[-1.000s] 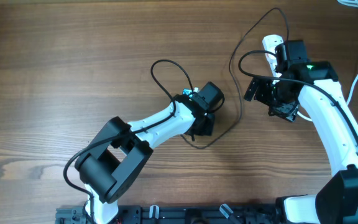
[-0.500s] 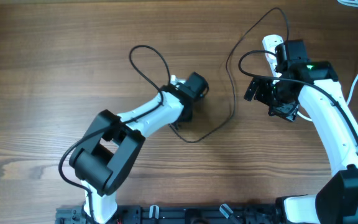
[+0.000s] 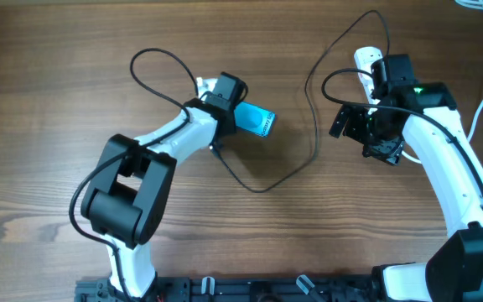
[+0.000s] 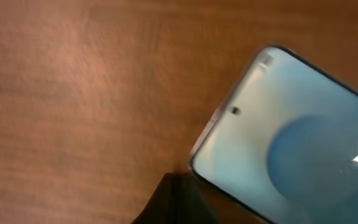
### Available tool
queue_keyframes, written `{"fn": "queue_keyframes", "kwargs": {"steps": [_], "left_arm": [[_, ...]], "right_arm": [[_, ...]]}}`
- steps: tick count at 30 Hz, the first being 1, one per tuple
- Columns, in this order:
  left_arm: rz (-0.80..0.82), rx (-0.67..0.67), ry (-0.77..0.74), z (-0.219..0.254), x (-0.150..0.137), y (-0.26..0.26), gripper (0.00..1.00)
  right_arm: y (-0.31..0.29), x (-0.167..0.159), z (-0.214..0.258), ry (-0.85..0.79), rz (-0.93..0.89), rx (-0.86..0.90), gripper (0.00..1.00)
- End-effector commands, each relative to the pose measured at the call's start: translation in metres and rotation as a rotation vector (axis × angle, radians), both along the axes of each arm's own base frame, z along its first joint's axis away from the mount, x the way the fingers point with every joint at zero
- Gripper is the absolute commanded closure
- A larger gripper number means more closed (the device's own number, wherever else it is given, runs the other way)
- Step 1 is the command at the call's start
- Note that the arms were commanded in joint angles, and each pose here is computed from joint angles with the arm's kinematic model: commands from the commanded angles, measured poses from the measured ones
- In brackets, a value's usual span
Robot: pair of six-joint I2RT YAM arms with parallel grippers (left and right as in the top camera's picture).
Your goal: Plug charger to phone and switch on socket
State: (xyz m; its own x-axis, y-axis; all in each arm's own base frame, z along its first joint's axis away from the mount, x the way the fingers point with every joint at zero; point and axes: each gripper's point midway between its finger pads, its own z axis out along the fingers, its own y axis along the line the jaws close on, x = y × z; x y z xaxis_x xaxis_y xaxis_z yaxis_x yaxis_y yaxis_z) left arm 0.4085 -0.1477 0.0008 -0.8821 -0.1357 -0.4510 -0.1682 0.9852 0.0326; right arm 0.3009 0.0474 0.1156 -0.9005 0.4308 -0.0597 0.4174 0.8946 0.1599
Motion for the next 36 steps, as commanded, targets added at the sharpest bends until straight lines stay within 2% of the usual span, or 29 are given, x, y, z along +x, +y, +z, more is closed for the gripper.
{"fn": "queue_keyframes", "kwargs": {"steps": [1, 7, 9, 12, 14, 18, 26, 31, 36], "left_arm": [[0.012, -0.024, 0.045, -0.023, -0.003, 0.006, 0.96], [0.015, 0.003, 0.114, 0.014, 0.0, 0.005, 0.96], [-0.02, -0.079, 0.128, 0.038, 0.008, -0.017, 0.96], [-0.121, -0.298, 0.119, 0.065, 0.017, -0.07, 0.96], [-0.145, -0.352, 0.076, 0.07, 0.024, -0.088, 0.96], [-0.169, -0.38, 0.03, 0.058, 0.035, -0.111, 0.96], [-0.233, -0.398, 0.002, 0.003, 0.045, -0.151, 0.96], [-0.263, -0.42, -0.04, -0.008, 0.051, -0.168, 0.96], [-0.253, -0.393, 0.019, -0.019, 0.039, -0.162, 0.96]], "right_arm": [[-0.001, 0.0, 0.001, -0.002, -0.001, -0.013, 0.0], [-0.001, 0.001, 0.001, -0.007, 0.002, -0.014, 0.0], [-0.001, 0.002, 0.001, -0.014, 0.001, -0.013, 0.0], [-0.003, 0.005, 0.001, -0.022, -0.005, -0.023, 0.0], [-0.002, 0.006, 0.002, -0.03, -0.007, -0.021, 0.0], [-0.002, 0.008, 0.002, -0.037, -0.008, -0.021, 0.0], [-0.002, 0.008, 0.002, -0.036, -0.006, -0.02, 0.0], [-0.002, 0.008, 0.002, -0.035, -0.006, -0.02, 0.0], [-0.002, 0.008, 0.002, -0.036, -0.006, -0.02, 0.01]]}}
